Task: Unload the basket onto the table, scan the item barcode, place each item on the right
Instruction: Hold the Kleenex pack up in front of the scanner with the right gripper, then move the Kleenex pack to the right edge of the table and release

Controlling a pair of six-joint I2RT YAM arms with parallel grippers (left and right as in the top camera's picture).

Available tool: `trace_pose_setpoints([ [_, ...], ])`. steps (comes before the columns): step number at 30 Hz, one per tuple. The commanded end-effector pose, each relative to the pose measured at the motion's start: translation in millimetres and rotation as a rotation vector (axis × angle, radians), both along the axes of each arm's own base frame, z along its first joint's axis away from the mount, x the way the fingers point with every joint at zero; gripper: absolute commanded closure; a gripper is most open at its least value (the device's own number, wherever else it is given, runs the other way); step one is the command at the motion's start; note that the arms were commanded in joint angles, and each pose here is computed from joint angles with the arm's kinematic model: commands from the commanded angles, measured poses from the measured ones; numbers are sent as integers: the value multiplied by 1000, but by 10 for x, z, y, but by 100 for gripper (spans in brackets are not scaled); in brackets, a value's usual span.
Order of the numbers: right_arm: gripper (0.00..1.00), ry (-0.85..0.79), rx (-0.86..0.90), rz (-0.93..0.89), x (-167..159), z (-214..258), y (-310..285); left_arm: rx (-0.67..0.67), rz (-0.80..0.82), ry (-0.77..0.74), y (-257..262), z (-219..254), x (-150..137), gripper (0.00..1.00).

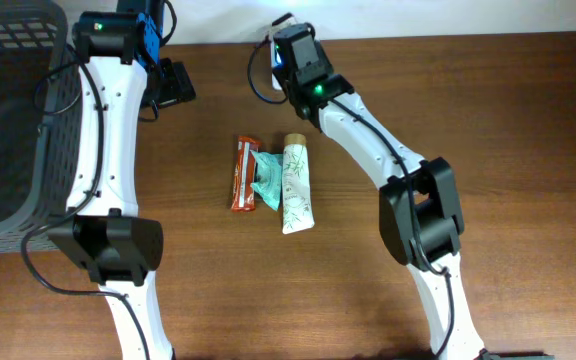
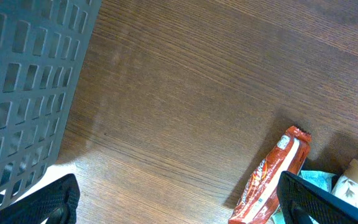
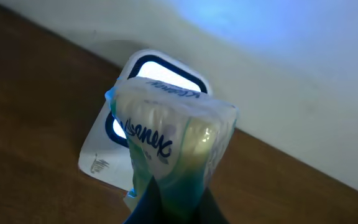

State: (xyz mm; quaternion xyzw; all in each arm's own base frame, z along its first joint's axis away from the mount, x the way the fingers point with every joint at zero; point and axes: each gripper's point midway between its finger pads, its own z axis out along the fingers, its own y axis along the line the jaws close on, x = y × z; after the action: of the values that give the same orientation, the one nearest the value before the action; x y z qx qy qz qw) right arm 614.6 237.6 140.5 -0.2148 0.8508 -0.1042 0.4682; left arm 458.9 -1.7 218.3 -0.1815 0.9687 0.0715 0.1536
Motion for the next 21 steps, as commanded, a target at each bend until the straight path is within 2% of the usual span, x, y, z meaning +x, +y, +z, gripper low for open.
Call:
trace_pose_setpoints([
  [1,96,-77,35,-13,62,461,-55,11,-7,-16,9,65,-2,1],
  [4,96,-150,112,-194,134,1001,-643,11,-7,-16,9,65,-2,1],
  [5,96,-133,129,-307,141,1066,-1127,11,-7,-16,9,65,-2,1],
  [7,96,-42,126,-448,75,894,-1838,11,-7,-16,9,65,-2,1],
  [9,96,133,144,-709,-243,466,-2990,11,-7,-16,9,65,-2,1],
  [10,96,200,168,-799,-412,305,-3376,11,-7,-16,9,65,-2,1],
  [11,96,285,187,-857,-599,110,-3735,11,-7,-16,9,65,-2,1],
  [14,96,410,291,-947,-947,-273,-4383,11,-7,-15,9,65,-3,1],
  [16,96,424,361,-1046,-1137,-417,-4716,11,-7,-16,9,65,-2,1],
  [18,96,359,472,-1293,-1456,-460,-5238,11,-7,-16,9,65,-2,1],
  [19,91,339,528,-1352,-1558,-467,-5403,11,-7,-16,9,65,-2,1],
  [20,70,342,558,-1360,-1613,-478,-5485,11,-7,-16,9,65,-2,1],
  [21,69,352,584,-1386,-1737,-498,-5610,11,-7,-16,9,65,-2,1],
])
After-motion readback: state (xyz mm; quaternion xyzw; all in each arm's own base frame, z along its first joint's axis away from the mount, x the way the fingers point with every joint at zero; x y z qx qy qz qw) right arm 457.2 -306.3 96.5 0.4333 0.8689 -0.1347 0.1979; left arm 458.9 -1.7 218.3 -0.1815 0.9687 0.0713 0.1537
